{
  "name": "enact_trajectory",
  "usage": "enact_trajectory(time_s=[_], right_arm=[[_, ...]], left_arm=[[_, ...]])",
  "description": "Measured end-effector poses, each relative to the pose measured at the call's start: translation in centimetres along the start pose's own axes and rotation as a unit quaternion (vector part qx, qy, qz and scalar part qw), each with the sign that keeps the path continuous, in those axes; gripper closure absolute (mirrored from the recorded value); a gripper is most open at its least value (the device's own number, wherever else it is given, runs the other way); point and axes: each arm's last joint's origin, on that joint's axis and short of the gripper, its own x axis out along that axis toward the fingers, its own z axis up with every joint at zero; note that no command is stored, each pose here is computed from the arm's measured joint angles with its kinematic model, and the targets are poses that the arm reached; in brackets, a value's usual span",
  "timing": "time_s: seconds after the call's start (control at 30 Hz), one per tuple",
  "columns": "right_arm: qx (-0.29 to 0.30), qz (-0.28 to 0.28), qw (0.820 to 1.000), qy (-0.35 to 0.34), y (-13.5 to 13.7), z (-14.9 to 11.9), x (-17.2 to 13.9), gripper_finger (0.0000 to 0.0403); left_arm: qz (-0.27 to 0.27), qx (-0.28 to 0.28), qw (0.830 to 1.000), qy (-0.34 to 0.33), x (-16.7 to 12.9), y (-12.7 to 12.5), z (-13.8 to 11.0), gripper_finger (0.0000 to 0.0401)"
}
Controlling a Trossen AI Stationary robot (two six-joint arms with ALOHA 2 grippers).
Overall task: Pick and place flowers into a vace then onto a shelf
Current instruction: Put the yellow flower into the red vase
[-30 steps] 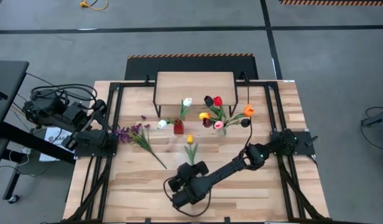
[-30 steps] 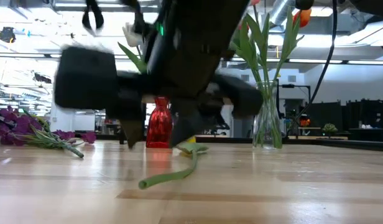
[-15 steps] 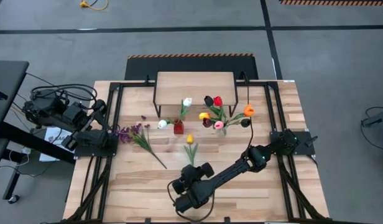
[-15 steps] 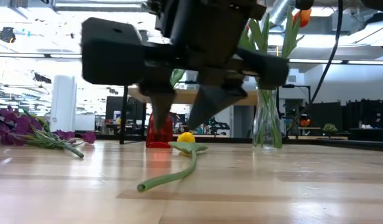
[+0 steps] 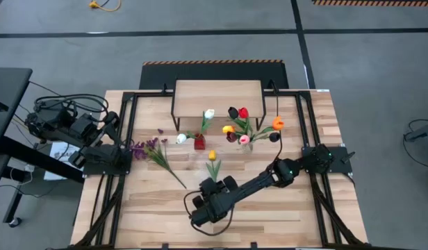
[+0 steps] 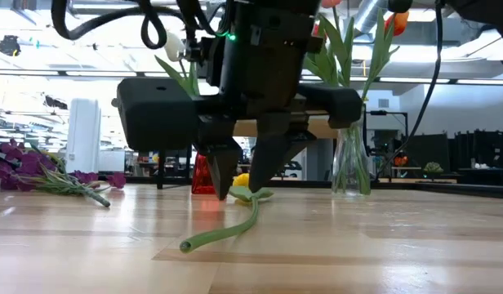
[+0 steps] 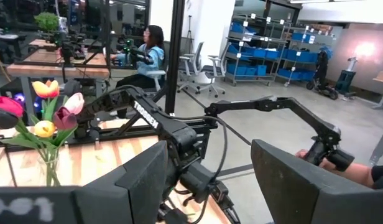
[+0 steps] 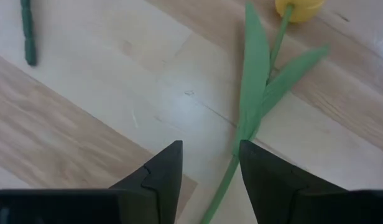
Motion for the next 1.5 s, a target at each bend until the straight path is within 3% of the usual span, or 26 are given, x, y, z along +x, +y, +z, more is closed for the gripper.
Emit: enact_trajectory(time_s=[0.33, 0.7, 1.0, 1.27, 1.5], right_arm=[[0.0, 0.003, 0.998, 0.058, -0.2, 1.1, 1.0, 0.0252], [0.015, 0.009, 0.998, 0.062, -0.1, 1.2, 1.1, 0.0253], [0.048, 0.019, 0.995, 0.081, 0.0, -1.1, 3.1, 0.0272], [0.105, 0.013, 0.992, 0.071, 0.0, -2.2, 2.6, 0.0279], [0.127, 0.015, 0.99, 0.065, 0.2, -3.0, 2.3, 0.0327]], left_arm=[[-0.009, -0.007, 1.0, 0.001, 0.0, -0.1, 0.0, 0.0179], [-0.01, -0.016, 1.0, 0.002, 0.0, -0.1, 0.0, 0.0179], [-0.026, -0.021, 0.999, 0.004, 0.0, -0.1, 0.0, 0.0179], [-0.028, -0.021, 0.999, 0.005, 0.0, -0.2, 0.0, 0.0179], [-0.032, -0.021, 0.999, 0.006, 0.0, -0.2, 0.0, 0.0179]])
